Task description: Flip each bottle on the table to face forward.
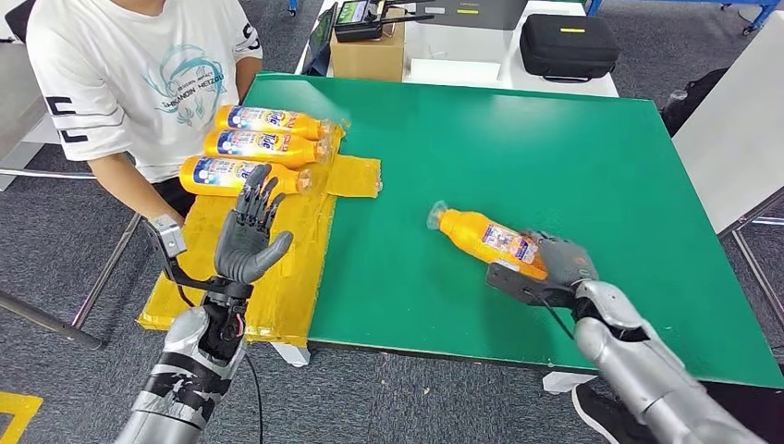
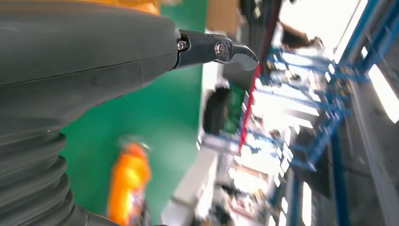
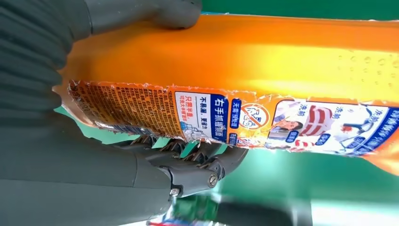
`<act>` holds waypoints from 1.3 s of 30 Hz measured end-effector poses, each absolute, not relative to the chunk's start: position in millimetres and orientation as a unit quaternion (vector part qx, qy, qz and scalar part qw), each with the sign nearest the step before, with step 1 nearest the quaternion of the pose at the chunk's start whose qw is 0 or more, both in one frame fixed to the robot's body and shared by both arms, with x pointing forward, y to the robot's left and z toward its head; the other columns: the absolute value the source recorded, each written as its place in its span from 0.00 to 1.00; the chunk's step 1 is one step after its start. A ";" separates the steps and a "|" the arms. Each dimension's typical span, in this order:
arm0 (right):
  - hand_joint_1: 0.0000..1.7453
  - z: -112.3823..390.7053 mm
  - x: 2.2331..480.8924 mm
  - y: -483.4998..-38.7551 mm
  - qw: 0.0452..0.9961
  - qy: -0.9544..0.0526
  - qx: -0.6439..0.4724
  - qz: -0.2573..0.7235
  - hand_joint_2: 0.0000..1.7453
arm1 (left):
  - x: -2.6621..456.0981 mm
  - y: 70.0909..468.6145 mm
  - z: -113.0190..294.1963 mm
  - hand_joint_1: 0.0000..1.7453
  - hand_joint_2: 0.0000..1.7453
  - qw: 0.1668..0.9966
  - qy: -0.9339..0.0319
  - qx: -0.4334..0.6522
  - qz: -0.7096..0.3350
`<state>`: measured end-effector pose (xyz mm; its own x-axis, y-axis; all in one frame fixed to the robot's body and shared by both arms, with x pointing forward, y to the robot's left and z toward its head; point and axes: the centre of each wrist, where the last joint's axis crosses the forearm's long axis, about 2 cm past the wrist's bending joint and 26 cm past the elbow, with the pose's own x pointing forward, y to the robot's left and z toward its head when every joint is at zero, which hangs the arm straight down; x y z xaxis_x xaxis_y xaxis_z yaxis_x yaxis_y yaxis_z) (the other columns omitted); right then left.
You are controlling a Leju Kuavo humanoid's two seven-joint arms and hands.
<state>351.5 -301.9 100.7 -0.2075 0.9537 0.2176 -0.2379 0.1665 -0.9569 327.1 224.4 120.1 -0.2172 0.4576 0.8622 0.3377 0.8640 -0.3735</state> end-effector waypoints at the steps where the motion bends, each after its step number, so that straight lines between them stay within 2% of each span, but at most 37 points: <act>1: 1.00 99.3 342.8 -289.5 0.535 -0.577 -0.323 0.525 1.00 | 325.9 225.4 119.6 0.00 1.00 0.578 -0.777 -0.242 0.054; 6: 1.00 104.2 309.2 -237.2 0.539 -0.703 -0.261 0.383 1.00 | 328.1 222.7 118.9 0.00 1.00 0.602 -0.774 -0.187 0.065; 12: 1.00 110.5 292.4 -209.8 0.545 -0.760 -0.219 0.278 1.00 | 337.9 213.7 121.4 0.00 1.00 0.624 -0.763 -0.163 0.057; 17: 1.00 117.4 290.2 -182.5 0.534 -0.795 -0.171 0.231 1.00 | 349.9 197.4 125.8 0.00 1.00 0.641 -0.742 -0.193 0.036; 25: 1.00 122.4 297.6 -163.8 0.522 -0.808 -0.146 0.230 1.00 | 359.4 181.3 132.0 0.00 1.00 0.649 -0.725 -0.229 0.011; 30: 1.00 124.9 312.3 -150.4 0.494 -0.815 -0.139 0.271 1.00 | 363.6 170.6 139.5 0.00 1.00 0.650 -0.706 -0.281 -0.010; 39: 1.00 118.3 326.3 -137.3 0.472 -0.798 -0.124 0.352 1.00 | 365.2 152.0 152.4 0.00 1.00 0.645 -0.697 -0.311 -0.043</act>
<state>326.3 -137.3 118.3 -0.5235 0.5313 0.6661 -0.1340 0.7207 -0.6802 365.2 152.0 152.4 0.0251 0.3777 0.9256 0.4882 0.8034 -0.3411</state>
